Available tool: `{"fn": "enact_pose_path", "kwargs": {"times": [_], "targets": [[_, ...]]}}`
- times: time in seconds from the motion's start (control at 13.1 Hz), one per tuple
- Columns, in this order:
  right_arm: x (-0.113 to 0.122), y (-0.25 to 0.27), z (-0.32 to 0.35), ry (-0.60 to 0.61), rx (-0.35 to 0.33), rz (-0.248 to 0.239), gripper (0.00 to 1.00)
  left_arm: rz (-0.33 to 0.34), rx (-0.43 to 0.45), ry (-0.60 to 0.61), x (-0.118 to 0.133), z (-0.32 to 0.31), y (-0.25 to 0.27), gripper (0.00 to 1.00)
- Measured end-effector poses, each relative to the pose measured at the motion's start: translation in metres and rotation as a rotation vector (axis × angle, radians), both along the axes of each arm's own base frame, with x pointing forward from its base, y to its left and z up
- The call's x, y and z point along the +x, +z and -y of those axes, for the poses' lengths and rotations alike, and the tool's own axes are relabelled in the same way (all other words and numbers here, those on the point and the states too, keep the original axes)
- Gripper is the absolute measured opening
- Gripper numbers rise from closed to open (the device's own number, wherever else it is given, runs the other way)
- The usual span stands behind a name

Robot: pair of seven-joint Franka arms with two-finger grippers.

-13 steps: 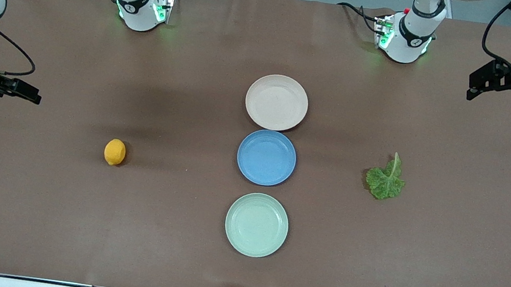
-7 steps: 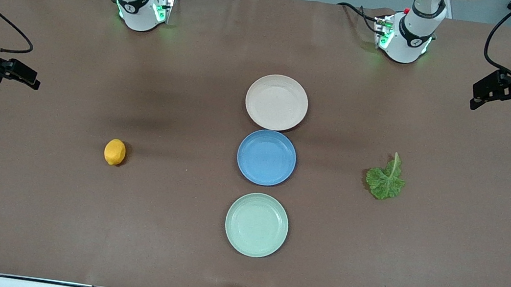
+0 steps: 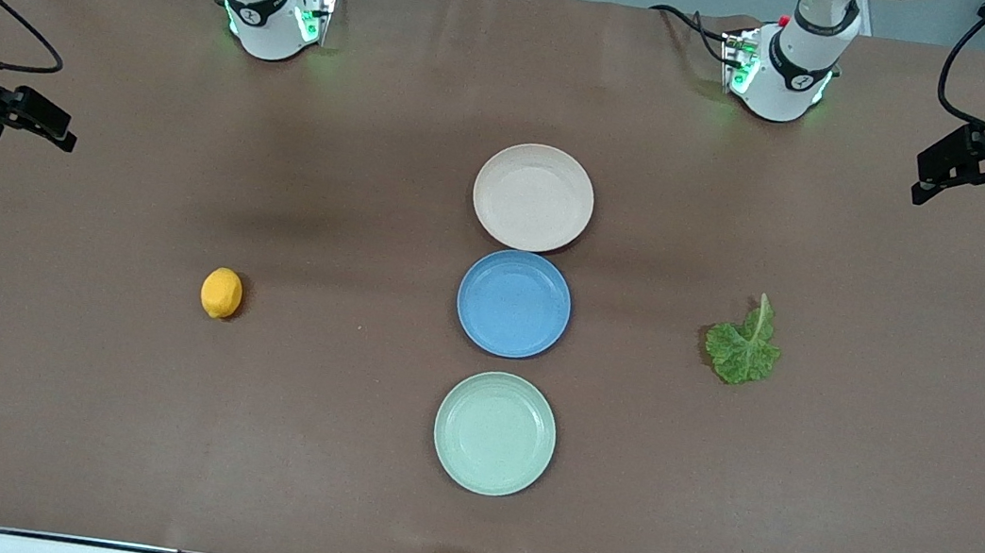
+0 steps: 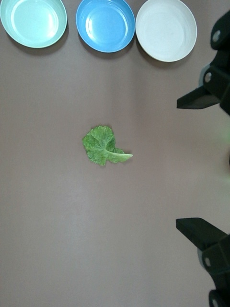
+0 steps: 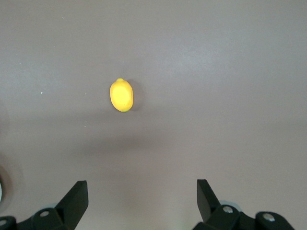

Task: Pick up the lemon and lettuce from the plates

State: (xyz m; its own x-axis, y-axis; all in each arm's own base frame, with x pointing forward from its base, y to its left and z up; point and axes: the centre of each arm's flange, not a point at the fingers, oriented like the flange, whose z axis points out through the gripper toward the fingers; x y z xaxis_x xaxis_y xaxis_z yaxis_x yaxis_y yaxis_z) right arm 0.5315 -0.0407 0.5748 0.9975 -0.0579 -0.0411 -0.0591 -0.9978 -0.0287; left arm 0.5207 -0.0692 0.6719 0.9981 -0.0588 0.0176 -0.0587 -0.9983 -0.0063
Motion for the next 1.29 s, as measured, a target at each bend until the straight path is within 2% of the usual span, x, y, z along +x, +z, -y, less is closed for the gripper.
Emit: {"fn": "enact_pose_path", "kwargs": {"times": [0.38,0.69,1.29], "targets": [[-0.009,0.017,-0.002,0.007,0.000,0.024,1.00,0.002,0.000,-0.024,0.000,-0.001,0.000,1.00],[-0.009,0.019,-0.007,0.042,-0.030,0.031,1.00,0.004,-0.001,-0.016,0.002,-0.006,-0.001,1.00],[-0.007,0.034,-0.008,0.067,-0.036,0.064,1.00,0.002,-0.001,-0.019,0.003,-0.005,-0.002,1.00]]}}
